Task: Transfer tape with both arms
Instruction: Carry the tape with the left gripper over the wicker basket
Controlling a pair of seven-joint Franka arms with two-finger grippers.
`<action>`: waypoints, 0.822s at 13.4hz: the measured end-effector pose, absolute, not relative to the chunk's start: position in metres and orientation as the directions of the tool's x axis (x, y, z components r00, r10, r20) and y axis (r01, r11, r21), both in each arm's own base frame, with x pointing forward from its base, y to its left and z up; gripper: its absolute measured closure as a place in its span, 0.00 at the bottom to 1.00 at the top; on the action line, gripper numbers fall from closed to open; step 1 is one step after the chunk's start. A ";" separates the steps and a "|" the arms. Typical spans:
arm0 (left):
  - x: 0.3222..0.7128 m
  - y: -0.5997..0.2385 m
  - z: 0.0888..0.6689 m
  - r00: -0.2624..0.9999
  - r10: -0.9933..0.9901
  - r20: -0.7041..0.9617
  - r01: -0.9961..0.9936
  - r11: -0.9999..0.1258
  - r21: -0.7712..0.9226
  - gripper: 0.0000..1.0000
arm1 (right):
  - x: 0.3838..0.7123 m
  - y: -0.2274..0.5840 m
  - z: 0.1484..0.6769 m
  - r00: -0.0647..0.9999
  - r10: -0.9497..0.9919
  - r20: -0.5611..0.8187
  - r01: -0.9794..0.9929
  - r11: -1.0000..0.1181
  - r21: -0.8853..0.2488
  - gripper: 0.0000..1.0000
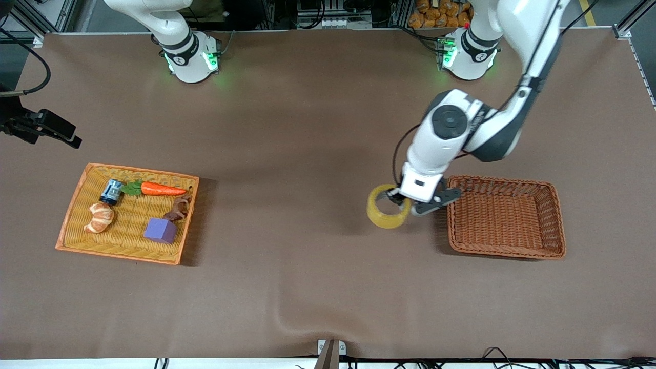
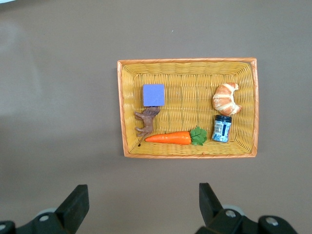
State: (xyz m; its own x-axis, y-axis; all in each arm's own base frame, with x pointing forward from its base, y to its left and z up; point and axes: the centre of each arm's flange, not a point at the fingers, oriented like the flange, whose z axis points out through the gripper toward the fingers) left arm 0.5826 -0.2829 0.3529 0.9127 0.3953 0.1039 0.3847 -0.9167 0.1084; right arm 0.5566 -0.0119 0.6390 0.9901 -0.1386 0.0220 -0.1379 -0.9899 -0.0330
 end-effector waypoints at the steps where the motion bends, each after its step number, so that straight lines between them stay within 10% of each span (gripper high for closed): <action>1: 0.591 -0.260 0.358 0.913 0.393 0.107 0.384 -0.919 0.094 0.78 | 0.557 -0.013 0.640 0.991 -0.134 0.026 -0.133 -0.991 -0.031 0.00; 11: 0.628 -0.003 0.324 0.950 0.311 0.013 0.311 -0.951 -0.006 0.78 | 0.555 -0.013 0.647 0.999 -0.016 0.031 -0.017 -1.000 0.017 0.00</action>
